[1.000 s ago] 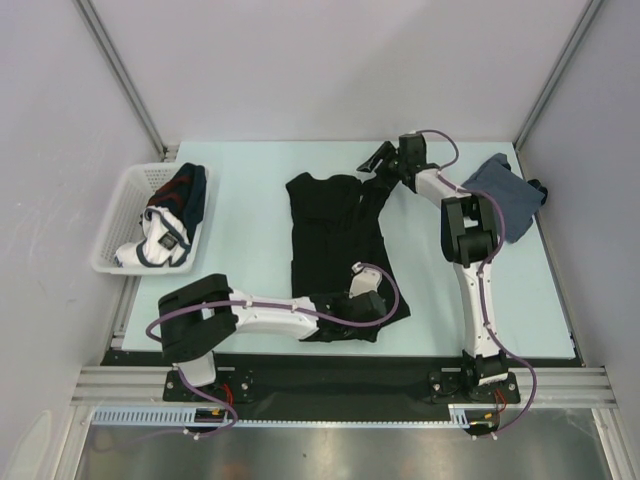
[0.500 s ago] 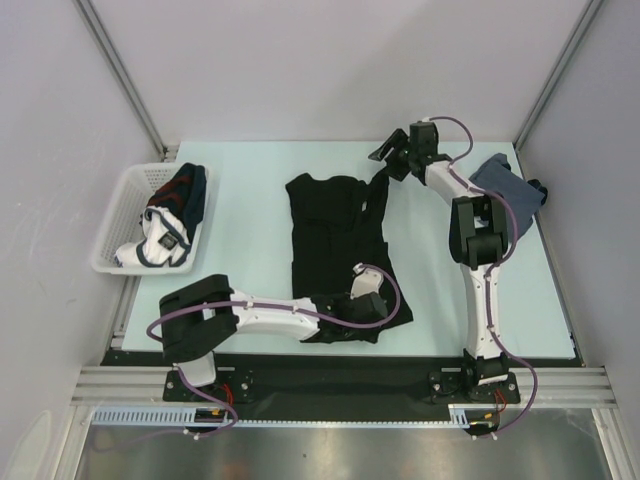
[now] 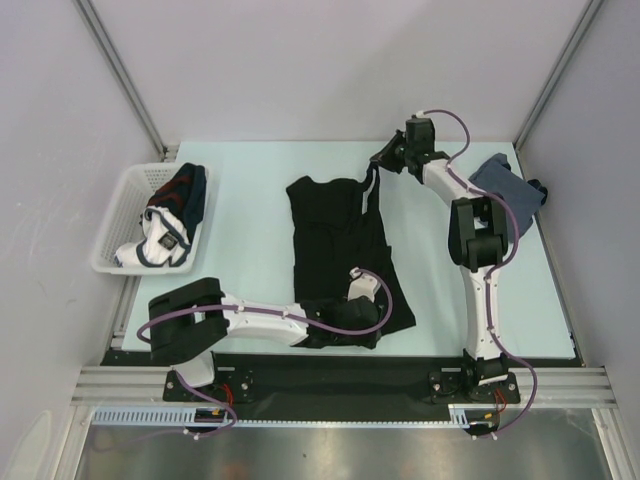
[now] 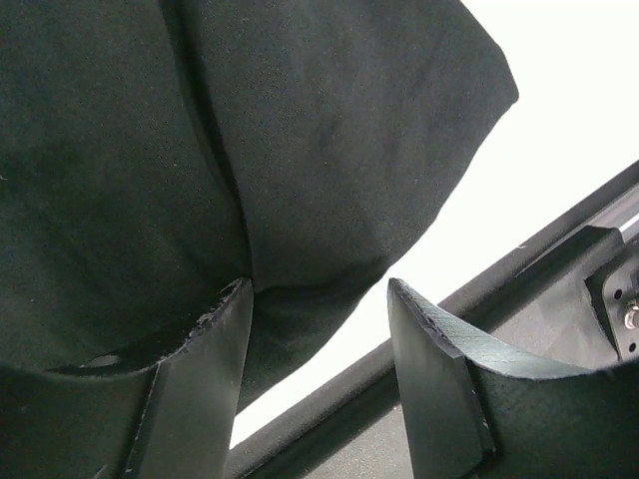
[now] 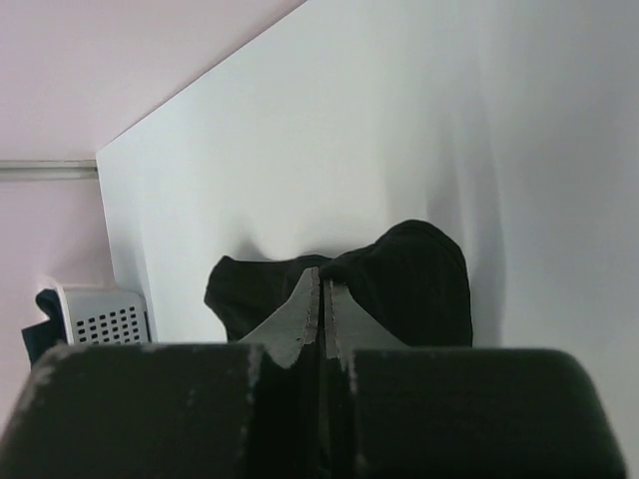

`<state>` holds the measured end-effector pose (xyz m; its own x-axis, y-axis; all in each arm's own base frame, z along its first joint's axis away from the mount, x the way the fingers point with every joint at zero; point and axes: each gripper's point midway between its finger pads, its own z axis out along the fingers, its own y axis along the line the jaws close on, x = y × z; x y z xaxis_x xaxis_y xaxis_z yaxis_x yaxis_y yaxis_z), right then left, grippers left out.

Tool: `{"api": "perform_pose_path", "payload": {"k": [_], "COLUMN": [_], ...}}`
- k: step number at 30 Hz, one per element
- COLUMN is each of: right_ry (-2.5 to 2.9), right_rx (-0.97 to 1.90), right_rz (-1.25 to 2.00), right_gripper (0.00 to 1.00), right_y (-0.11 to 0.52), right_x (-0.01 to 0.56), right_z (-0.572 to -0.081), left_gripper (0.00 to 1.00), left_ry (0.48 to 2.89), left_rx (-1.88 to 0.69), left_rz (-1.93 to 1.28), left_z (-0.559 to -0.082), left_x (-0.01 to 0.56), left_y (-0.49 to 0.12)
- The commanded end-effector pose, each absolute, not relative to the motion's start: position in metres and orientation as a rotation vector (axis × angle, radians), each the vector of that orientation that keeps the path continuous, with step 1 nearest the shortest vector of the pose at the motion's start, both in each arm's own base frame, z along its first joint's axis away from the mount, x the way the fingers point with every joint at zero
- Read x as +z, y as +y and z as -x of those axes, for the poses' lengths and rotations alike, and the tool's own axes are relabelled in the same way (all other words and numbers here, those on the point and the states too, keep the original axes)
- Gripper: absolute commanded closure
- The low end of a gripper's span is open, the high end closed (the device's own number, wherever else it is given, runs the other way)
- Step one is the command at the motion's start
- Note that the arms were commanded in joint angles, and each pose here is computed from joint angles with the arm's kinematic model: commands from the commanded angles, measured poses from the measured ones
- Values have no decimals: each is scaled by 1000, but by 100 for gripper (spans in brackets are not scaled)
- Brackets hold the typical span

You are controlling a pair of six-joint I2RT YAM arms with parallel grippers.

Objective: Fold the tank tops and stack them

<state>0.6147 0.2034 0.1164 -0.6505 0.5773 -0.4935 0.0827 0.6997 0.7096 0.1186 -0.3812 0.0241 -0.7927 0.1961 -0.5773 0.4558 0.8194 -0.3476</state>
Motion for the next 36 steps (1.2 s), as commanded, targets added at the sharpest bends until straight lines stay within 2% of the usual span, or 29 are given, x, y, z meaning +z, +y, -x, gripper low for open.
{"api": "perform_pose_path", "payload": {"k": [1, 10, 13, 14, 15, 17, 20, 27, 28, 32, 36], "right_ry": [2049, 1955, 1961, 1941, 1956, 1952, 1948, 1951, 1973, 2062, 2112], "right_rx": [955, 1080, 1109, 1125, 1122, 1107, 1076, 989, 955, 821, 968], "right_rz": [-410, -419, -413, -411, -414, -419, -409, -324, -349, -451, -505], "right_gripper": [100, 100, 72, 57, 50, 36, 28, 20, 13, 12, 20], "right_y": [233, 282, 295, 296, 299, 296, 291, 288, 284, 277, 297], "right_x": [166, 169, 155, 160, 151, 151, 156, 184, 182, 168, 158], "right_z": [-620, -637, -640, -644, -645, -648, -649, -641, -639, -630, -617], "left_gripper": [38, 38, 37, 37, 36, 32, 29, 24, 24, 24, 24], "left_ry": [2741, 2736, 2737, 2737, 2738, 2736, 2728, 2681, 2689, 2683, 2641], "left_rx": [-578, -612, -610, -612, -609, -606, -613, -614, -597, -556, -617], "left_rz": [-706, -709, -707, -705, -700, -698, -696, -711, -703, -646, -541], "left_z": [-50, -48, -47, -47, -47, -47, -48, -57, -59, -73, -95], "left_x": [-24, -22, -22, -21, -21, -20, -15, 15, 17, 28, 53], "left_y": [-341, -341, -339, -338, -337, -336, -337, -342, -340, -332, -327]}}
